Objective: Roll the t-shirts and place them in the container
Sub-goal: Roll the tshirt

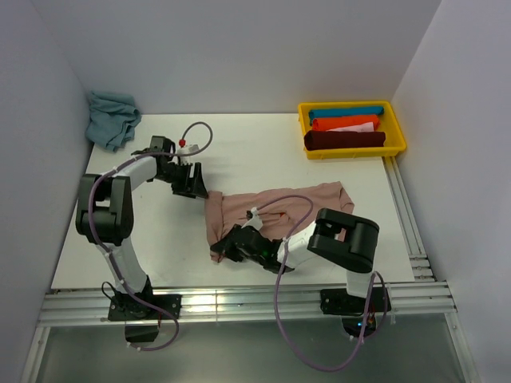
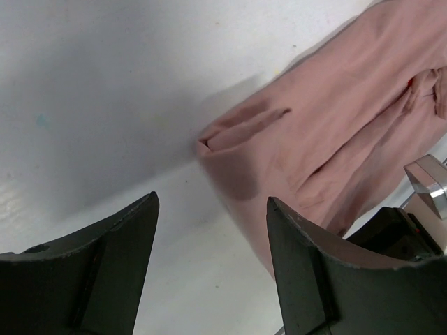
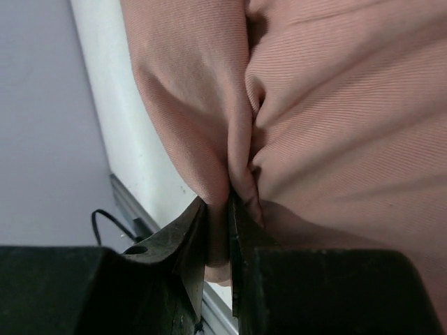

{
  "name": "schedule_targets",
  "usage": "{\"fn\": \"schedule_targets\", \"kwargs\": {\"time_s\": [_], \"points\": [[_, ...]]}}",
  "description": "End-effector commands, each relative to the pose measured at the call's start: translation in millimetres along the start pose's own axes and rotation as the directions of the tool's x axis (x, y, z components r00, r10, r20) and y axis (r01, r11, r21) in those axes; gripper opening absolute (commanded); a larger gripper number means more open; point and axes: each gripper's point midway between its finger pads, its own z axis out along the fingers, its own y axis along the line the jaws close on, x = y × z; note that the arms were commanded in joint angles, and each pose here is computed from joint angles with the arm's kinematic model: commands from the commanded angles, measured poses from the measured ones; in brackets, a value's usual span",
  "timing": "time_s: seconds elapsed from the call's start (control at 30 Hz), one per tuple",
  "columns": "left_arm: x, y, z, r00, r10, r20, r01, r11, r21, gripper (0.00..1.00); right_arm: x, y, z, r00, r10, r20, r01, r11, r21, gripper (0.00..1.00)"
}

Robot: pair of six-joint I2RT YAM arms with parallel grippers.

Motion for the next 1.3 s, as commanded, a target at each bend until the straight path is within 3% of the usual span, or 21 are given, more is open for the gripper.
{"fn": "schedule_targets", "kwargs": {"time_s": [0.0,0.2,0.4,0.5,0.6,0.63,0.7,0.73,0.8,0.87,0.9,0.93,1.1,1.27], "points": [[-2,-3,14,1.0,0.014,0.011,-0.014,0.999,0.049,0.69,5,9,-3,0.996,0.083,-0.043,-0.086,0.993,-0.079,0.1],[-3,-12,32,1.0,-0.006,-0.008,0.006,0.999,0.04,0.69,7,5,0,0.993,0.11,-0.052,-0.114,0.99,-0.087,0.1],[-11,-18,36,1.0,-0.002,-0.022,0.002,1.0,-0.001,0.6,6,-6,0,0.989,0.137,-0.053,-0.14,0.987,-0.074,0.11],[-8,-18,36,0.998,-0.003,-0.058,0.0,0.999,-0.047,0.46,6,-13,2,0.994,0.103,-0.041,-0.104,0.994,-0.019,0.13],[-7,-20,34,0.997,0.008,-0.075,-0.016,0.994,-0.108,0.23,3,-14,2,0.999,0.047,-0.016,-0.046,0.998,0.043,0.16],[-6,-21,33,0.996,0.012,-0.083,-0.022,0.993,-0.117,0.11,2,-6,3,0.999,0.037,-0.01,-0.036,0.998,0.043,0.17],[-3,-25,32,0.994,0.017,-0.109,-0.031,0.991,-0.13,0.05,0,-16,2,1.0,-0.013,0.001,0.012,0.994,0.111,0.21],[-3,-21,31,0.993,0.024,-0.113,-0.042,0.986,-0.16,0.0,1,-6,3,1.0,-0.026,0.005,0.026,0.994,0.108,0.28],[-2,-23,31,0.991,0.035,-0.127,-0.058,0.981,-0.184,0.0,-1,-23,0,0.996,-0.091,0.003,0.088,0.97,0.225,0.36],[-2,-21,31,0.99,0.041,-0.134,-0.07,0.975,-0.213,0.0,-7,-7,1,0.987,-0.157,0.038,0.142,0.955,0.262,0.46],[-1,-20,30,0.989,0.038,-0.144,-0.07,0.973,-0.22,0.0,-6,-23,-7,0.979,-0.205,0.017,0.185,0.916,0.355,0.48],[1,-19,32,0.988,0.032,-0.154,-0.066,0.972,-0.225,0.0,-12,-4,-5,0.972,-0.228,0.052,0.196,0.914,0.355,0.52],[2,-16,32,0.986,0.029,-0.162,-0.07,0.965,-0.252,0.0,-13,1,-23,0.928,-0.372,0.022,0.311,0.807,0.501,0.56],[5,-17,34,0.984,0.034,-0.173,-0.08,0.961,-0.265,0.0,-25,32,-27,0.886,-0.461,0.048,0.364,0.755,0.546,0.56]]}}
